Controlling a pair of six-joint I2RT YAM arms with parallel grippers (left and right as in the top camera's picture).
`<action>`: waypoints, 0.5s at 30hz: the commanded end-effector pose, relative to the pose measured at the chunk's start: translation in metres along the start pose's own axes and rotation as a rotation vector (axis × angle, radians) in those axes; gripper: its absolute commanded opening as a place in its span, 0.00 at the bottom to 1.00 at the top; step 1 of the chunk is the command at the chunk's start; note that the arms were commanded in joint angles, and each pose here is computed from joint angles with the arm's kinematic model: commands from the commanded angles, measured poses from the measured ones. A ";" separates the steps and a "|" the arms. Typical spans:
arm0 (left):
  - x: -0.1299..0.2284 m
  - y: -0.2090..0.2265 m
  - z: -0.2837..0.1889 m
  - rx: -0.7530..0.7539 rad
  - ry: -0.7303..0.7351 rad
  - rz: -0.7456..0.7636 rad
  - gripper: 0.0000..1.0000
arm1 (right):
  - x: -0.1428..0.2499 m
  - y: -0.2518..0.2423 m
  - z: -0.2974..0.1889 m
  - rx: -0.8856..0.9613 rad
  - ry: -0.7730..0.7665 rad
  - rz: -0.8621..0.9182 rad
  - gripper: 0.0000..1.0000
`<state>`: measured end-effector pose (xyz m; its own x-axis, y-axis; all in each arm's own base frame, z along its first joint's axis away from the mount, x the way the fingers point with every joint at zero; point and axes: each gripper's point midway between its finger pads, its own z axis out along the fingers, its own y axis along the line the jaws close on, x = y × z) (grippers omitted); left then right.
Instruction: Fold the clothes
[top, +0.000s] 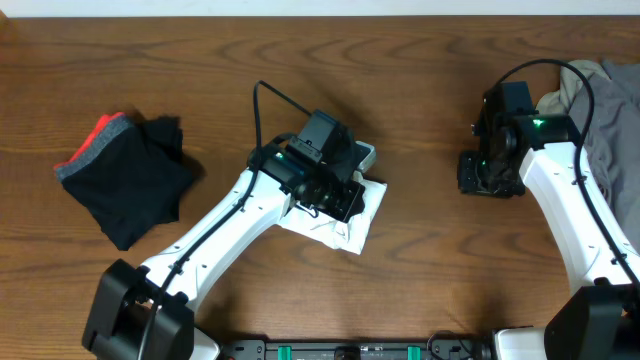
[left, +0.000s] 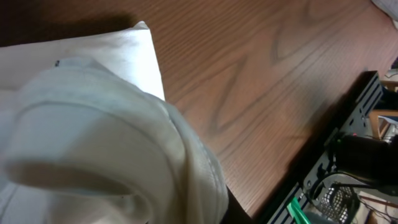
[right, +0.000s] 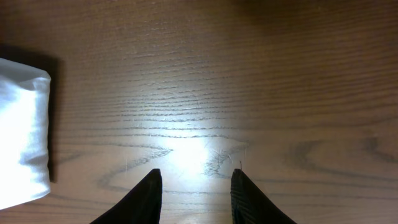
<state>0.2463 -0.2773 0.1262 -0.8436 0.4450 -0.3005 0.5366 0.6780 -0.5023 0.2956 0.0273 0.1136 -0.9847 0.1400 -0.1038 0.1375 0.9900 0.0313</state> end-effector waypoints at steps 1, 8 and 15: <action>-0.004 -0.002 0.003 -0.014 -0.003 0.010 0.26 | -0.003 -0.001 -0.003 0.004 -0.011 0.013 0.35; -0.008 -0.012 -0.010 -0.003 -0.032 0.090 0.46 | -0.003 0.000 -0.003 -0.004 -0.010 0.012 0.37; -0.021 0.031 -0.080 -0.183 -0.198 0.009 0.47 | 0.000 0.045 -0.008 -0.254 -0.008 -0.192 0.36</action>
<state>0.2602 -0.2451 0.1508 -0.8430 0.3941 -0.3663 0.5296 0.7274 -0.4363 0.2993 0.0417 0.1149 -0.9903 0.0829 -0.1118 0.0708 0.9915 0.1088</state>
